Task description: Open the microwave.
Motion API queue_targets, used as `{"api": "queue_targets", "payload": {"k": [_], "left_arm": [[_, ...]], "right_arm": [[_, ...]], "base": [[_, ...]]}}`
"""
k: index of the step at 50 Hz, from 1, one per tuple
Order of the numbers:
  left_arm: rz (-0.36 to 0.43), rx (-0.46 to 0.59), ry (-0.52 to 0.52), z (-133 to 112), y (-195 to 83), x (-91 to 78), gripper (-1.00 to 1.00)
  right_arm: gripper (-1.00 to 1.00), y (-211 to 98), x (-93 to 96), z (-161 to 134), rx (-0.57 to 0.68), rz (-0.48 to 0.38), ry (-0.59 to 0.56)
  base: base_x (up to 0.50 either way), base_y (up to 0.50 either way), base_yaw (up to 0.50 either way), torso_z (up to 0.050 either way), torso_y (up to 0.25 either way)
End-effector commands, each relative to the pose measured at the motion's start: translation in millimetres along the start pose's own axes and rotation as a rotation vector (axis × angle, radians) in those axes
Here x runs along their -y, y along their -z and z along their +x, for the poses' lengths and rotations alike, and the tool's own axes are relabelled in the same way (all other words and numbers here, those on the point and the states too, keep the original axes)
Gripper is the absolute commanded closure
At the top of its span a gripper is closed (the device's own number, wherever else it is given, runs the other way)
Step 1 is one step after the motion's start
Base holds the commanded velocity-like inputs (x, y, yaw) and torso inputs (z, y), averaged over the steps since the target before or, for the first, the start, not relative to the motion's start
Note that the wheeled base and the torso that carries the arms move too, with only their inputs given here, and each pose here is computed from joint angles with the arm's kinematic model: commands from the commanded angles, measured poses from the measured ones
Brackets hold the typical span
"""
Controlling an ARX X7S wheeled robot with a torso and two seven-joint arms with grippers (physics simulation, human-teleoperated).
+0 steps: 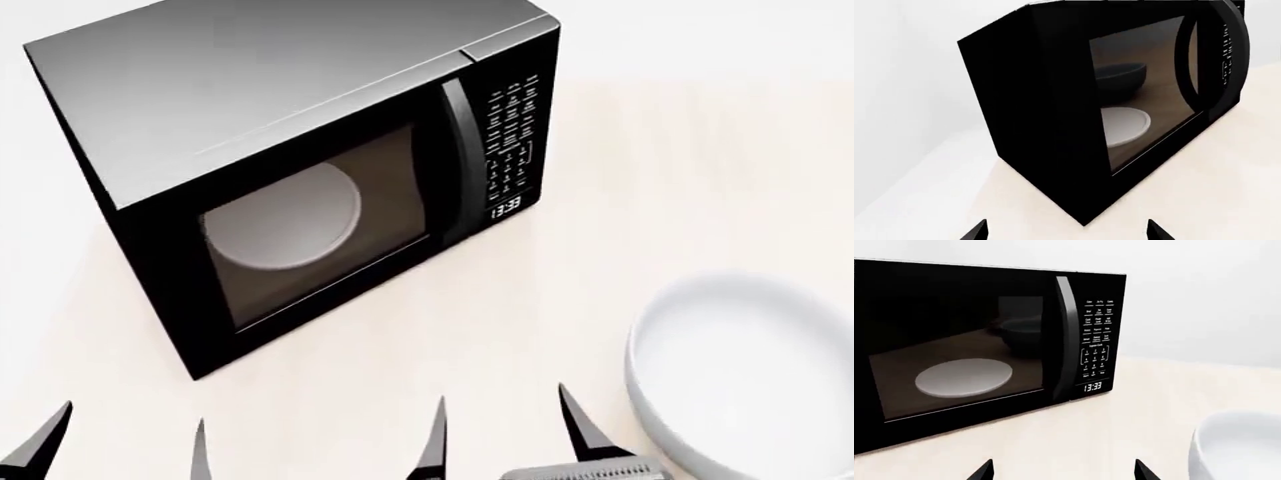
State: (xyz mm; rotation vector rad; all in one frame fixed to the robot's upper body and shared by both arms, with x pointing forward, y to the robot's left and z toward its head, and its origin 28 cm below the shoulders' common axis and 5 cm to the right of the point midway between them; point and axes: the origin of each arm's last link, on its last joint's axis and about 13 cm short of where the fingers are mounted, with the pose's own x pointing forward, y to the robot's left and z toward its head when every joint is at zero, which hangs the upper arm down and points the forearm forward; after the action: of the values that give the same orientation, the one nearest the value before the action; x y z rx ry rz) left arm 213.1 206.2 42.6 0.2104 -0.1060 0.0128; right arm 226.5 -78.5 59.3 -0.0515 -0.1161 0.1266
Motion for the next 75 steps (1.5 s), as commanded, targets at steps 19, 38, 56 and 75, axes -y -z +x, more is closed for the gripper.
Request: {"api": "queue_targets", "payload": {"k": [19, 38, 56, 75], "left_arm": [[-0.009, -0.01, -0.008, 0.3, 3.8, -0.9, -1.0], [-0.029, -0.016, -0.009, 0.8, 7.2, -3.0, -1.0], [-0.029, -0.013, -0.011, -0.1, 5.6, -3.7, -1.0], [-0.037, -0.019, -0.018, -1.2, 8.7, -5.0, -1.0]], "right_arm": [[-1.0, -20.2, -1.0, 15.7, 0.023, 0.004, -0.029], [-1.0, -54.8, 4.9, 66.8, 0.049, -0.034, -0.058], [-1.0, -65.1, 13.8, 97.1, 0.054, -0.079, -0.057], [-1.0, -75.9, 17.4, 131.7, 0.059, -0.122, -0.038]], "base": [[0.0, 0.0, 0.0, 0.006, -0.207], [0.0, 0.0, 0.0, 0.0, 0.0], [0.0, 0.0, 0.0, 0.0, 0.0], [0.0, 0.0, 0.0, 0.0, 0.0]]}}
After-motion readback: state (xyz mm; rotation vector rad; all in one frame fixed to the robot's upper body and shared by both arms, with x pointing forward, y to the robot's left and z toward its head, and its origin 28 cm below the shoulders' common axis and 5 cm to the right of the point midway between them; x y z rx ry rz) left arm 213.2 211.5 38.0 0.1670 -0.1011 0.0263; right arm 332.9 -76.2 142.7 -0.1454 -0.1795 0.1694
